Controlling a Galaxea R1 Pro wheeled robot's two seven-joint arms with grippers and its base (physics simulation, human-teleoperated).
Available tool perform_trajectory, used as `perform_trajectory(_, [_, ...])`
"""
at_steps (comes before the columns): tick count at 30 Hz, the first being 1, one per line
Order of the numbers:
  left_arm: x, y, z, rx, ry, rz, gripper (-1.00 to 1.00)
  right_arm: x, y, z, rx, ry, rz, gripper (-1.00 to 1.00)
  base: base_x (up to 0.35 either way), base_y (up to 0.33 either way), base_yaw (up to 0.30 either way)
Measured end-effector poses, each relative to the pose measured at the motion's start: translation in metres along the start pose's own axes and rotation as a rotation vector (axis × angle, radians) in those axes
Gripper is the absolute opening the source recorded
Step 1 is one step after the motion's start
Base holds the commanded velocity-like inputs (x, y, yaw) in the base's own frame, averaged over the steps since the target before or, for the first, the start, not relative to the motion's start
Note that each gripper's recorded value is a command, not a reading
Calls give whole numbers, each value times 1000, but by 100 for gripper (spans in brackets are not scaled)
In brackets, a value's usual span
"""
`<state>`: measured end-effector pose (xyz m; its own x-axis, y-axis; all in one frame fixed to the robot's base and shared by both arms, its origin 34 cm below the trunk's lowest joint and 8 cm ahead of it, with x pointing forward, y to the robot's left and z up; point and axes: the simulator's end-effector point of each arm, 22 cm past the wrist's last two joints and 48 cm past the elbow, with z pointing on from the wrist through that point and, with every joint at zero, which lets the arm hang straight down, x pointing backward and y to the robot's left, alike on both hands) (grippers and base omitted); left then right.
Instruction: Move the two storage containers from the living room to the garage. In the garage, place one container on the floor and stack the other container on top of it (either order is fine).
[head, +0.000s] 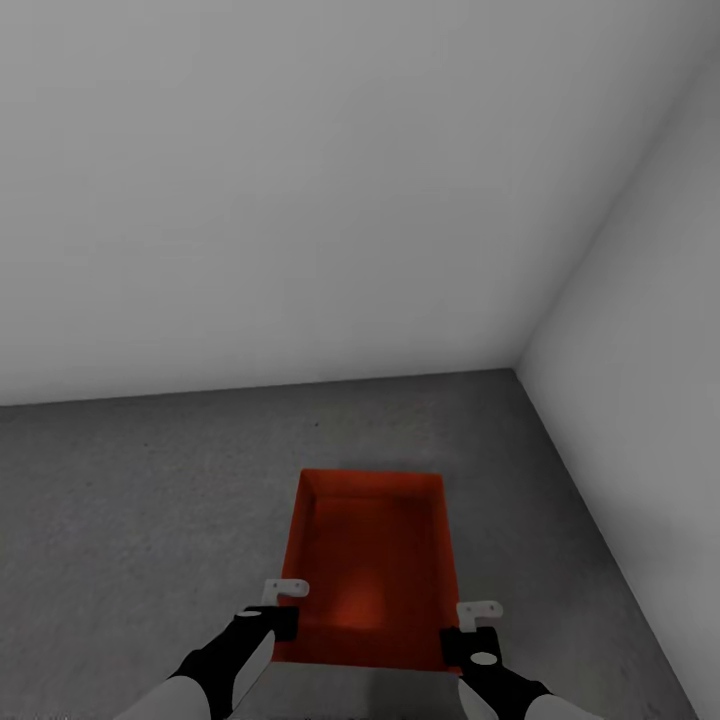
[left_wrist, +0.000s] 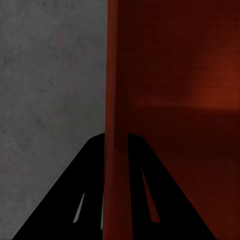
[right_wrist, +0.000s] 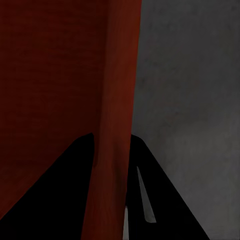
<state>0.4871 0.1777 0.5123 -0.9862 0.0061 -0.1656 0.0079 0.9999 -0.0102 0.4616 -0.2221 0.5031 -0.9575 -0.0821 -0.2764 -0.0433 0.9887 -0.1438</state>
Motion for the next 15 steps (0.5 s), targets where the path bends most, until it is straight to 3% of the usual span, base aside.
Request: perform_trajectory(15, [12,0,7,0,24,-1,-100,12,2,4,-2,24,-4,-100,0,0,0])
